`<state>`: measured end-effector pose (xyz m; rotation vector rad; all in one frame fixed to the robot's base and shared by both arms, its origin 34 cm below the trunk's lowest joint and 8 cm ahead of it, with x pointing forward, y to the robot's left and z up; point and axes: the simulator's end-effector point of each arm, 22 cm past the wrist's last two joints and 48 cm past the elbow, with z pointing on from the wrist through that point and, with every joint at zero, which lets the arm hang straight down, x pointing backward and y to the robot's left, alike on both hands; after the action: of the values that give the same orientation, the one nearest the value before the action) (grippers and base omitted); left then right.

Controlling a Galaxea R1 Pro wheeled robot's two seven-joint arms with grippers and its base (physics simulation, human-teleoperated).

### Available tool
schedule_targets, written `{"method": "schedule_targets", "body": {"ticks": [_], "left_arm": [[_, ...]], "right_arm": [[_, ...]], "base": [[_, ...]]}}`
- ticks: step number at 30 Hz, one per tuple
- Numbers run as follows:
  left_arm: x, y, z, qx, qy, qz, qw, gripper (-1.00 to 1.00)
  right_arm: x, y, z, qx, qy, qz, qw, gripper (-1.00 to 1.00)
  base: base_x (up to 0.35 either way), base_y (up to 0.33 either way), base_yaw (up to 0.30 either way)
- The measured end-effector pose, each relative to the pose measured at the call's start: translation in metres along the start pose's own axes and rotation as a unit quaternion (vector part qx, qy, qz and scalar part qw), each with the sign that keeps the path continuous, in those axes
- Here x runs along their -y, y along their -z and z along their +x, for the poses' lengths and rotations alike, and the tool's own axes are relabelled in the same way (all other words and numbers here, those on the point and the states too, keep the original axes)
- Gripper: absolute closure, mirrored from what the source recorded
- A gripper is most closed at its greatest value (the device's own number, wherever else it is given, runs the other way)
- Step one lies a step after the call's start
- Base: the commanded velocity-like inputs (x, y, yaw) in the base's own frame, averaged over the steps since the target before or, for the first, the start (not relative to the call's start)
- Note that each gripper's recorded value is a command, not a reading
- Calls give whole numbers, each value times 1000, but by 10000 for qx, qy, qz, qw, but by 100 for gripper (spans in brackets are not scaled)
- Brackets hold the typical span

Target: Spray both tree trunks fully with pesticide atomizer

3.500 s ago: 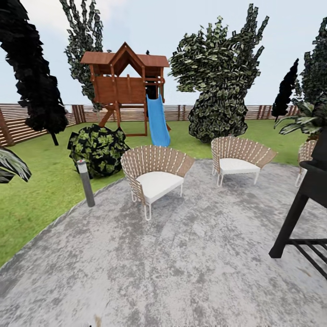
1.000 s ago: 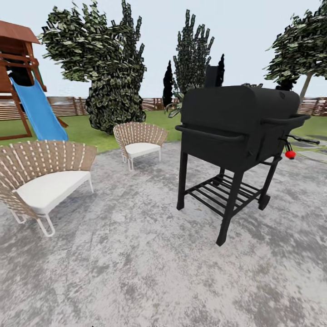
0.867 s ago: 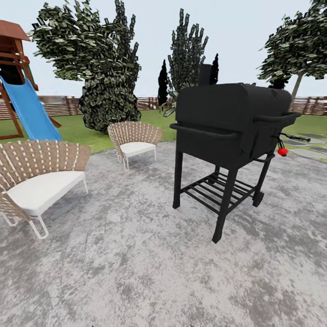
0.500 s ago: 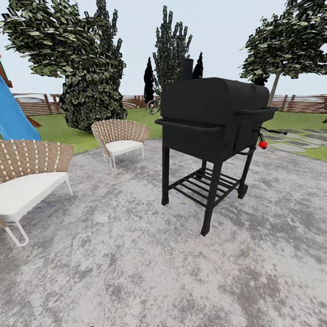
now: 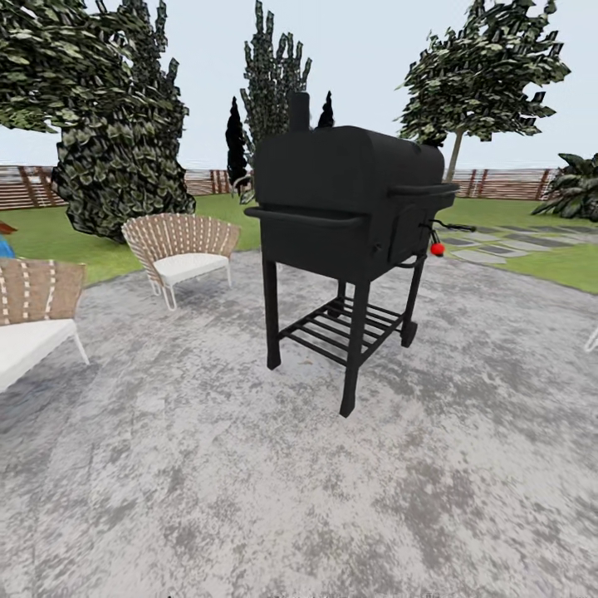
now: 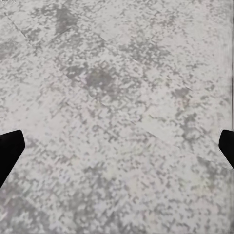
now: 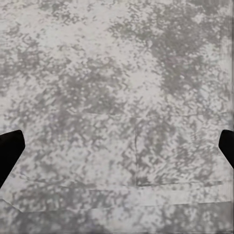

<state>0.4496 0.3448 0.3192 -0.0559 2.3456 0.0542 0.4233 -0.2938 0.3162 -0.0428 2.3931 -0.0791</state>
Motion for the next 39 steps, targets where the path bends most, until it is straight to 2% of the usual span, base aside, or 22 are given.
{"method": "schedule_targets", "body": {"ticks": [13,39], "left_arm": [[0,-16,29,-47,-8,2,10000,-100],[2,-16,36,-118,-4,53,9999,-100]], "right_arm": [[-2,-17,28,-46,-2,-3,10000,-100],[-3,-17,36,-135,2,-6,9999,-100]], "base": [[0,0,-268],[0,0,-270]]}}
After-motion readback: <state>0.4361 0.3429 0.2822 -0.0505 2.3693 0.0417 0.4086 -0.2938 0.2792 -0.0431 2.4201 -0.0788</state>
